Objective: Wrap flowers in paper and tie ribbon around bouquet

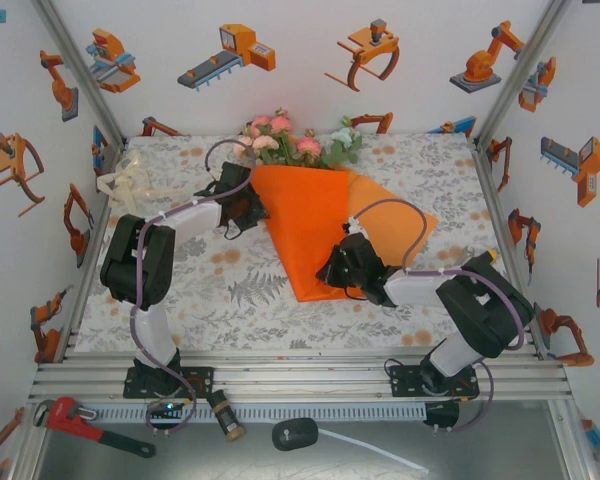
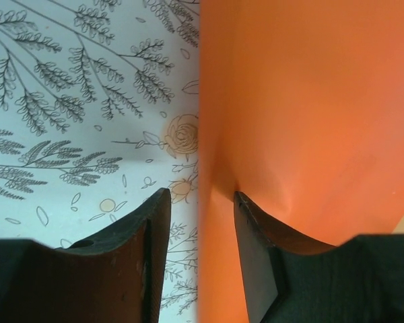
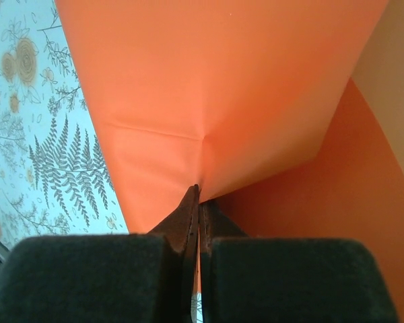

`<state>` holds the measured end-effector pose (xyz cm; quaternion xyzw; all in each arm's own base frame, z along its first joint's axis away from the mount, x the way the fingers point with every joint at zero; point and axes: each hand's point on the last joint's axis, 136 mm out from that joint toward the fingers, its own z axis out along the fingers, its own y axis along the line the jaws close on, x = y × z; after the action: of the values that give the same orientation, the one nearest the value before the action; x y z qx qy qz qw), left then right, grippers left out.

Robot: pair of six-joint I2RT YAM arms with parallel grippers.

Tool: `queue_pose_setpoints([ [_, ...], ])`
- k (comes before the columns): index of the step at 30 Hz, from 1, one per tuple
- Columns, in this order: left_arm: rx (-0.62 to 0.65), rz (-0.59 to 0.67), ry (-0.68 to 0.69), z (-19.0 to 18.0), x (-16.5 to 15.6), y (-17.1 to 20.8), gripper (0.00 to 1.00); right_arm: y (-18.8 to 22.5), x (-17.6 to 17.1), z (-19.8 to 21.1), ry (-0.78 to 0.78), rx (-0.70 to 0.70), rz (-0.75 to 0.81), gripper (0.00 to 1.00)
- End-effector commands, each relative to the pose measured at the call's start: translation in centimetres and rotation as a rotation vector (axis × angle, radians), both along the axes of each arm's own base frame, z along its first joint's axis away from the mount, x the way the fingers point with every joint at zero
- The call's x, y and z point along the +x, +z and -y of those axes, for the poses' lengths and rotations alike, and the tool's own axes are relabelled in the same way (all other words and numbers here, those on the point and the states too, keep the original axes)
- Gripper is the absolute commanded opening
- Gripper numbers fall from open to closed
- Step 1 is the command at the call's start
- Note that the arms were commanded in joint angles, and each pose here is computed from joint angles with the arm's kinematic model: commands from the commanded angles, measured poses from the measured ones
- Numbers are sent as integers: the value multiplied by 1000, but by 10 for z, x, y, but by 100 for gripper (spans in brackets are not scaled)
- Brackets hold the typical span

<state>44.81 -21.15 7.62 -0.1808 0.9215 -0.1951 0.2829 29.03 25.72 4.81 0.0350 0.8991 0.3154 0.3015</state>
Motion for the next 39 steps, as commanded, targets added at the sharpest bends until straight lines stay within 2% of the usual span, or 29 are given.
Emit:
queue_pose_setpoints([
  [1, -3, 40, -26, 7, 12, 13, 42, 0, 0, 10, -78, 19, -23, 5],
  [7, 48, 28, -39, 4, 15, 2, 42, -3, -3, 14, -85, -12, -48, 27],
  [12, 57, -7, -57, 7, 16, -10, 42, 11, -5, 21, -79, -33, -7, 36],
  [17, 42, -20, -66, 12, 17, -18, 42, 48, -6, 29, -48, -62, 103, 41],
  [20, 30, -15, -65, 13, 19, -18, 42, 80, -6, 20, 31, -56, 210, 39],
  [25, 9, -9, -76, 19, 23, -18, 42, 120, -25, -45, 321, -21, 367, 37],
  [28, 5, -10, -82, 22, 25, -18, 42, 115, -34, -85, 461, 10, 334, 36],
  [30, 1, -6, -85, 23, 27, -16, 42, 100, -31, -100, 487, 44, 299, 35],
  [34, 4, 2, -82, 21, 31, -14, 42, 55, -20, -102, 459, -36, 225, 33],
  [39, 12, 10, -51, 4, 43, -14, 42, 9, -28, -90, 465, -107, 118, 30],
])
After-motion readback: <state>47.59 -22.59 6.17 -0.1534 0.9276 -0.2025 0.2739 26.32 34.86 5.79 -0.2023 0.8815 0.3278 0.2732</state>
